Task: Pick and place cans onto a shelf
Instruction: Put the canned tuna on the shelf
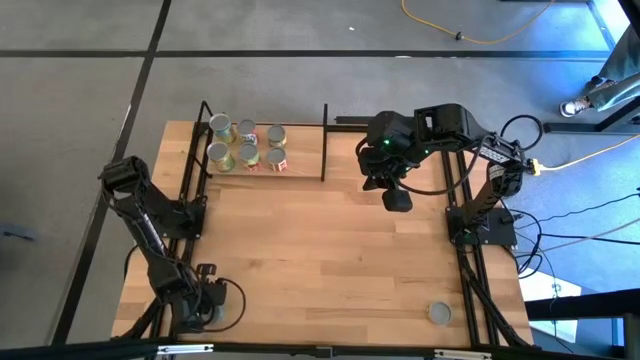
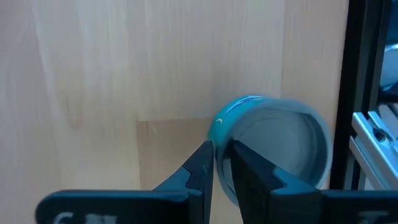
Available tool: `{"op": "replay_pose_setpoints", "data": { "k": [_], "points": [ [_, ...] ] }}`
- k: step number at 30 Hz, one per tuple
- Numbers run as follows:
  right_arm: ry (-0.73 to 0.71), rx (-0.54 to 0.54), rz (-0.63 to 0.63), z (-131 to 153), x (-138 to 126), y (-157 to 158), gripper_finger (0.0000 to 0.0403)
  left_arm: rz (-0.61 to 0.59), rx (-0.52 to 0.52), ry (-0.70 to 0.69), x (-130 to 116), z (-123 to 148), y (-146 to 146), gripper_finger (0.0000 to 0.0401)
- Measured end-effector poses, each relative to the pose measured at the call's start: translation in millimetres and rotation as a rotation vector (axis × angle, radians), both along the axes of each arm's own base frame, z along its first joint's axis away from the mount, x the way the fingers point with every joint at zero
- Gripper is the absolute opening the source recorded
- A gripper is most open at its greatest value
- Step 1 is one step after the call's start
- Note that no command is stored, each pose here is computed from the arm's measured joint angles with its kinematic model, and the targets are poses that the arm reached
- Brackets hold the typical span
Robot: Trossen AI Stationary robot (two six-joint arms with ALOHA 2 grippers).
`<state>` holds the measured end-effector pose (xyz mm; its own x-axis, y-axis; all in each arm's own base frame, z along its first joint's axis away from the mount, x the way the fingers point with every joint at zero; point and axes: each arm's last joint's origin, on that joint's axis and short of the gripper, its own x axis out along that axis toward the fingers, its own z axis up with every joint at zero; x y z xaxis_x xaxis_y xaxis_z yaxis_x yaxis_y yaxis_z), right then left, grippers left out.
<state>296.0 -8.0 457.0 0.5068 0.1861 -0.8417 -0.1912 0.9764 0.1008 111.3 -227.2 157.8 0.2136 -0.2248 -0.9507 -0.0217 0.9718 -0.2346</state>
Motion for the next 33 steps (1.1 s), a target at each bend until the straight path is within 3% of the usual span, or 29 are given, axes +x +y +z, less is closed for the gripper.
{"op": "replay_pose_setpoints", "data": {
  "k": [9, 16, 20, 27, 33],
  "points": [
    [0.0, 0.0, 0.0, 0, 0, 0, 0.0002, 0.133, -0.036, 0.046, 12, 1, 5, 0.0008],
    [-0.001, -0.001, 0.0, 0, 0, 0, 0.0002, 0.261, -0.083, 0.02, 48, 15, 15, 0.0004],
    [-0.004, -0.013, 0.0, 0, 0, 0, 0.0002, 0.262, -0.091, -0.023, 72, 30, 25, 0.0003],
    [-0.005, -0.032, -0.003, 0, 0, -1, 0.0002, 0.267, 0.031, -0.057, 114, 61, 64, 0.0002],
    [-0.013, -0.075, 0.034, 0, 0, -1, 0.0002, 0.388, 0.09, -0.059, 143, 69, 115, 0.0001]
  ]
}}
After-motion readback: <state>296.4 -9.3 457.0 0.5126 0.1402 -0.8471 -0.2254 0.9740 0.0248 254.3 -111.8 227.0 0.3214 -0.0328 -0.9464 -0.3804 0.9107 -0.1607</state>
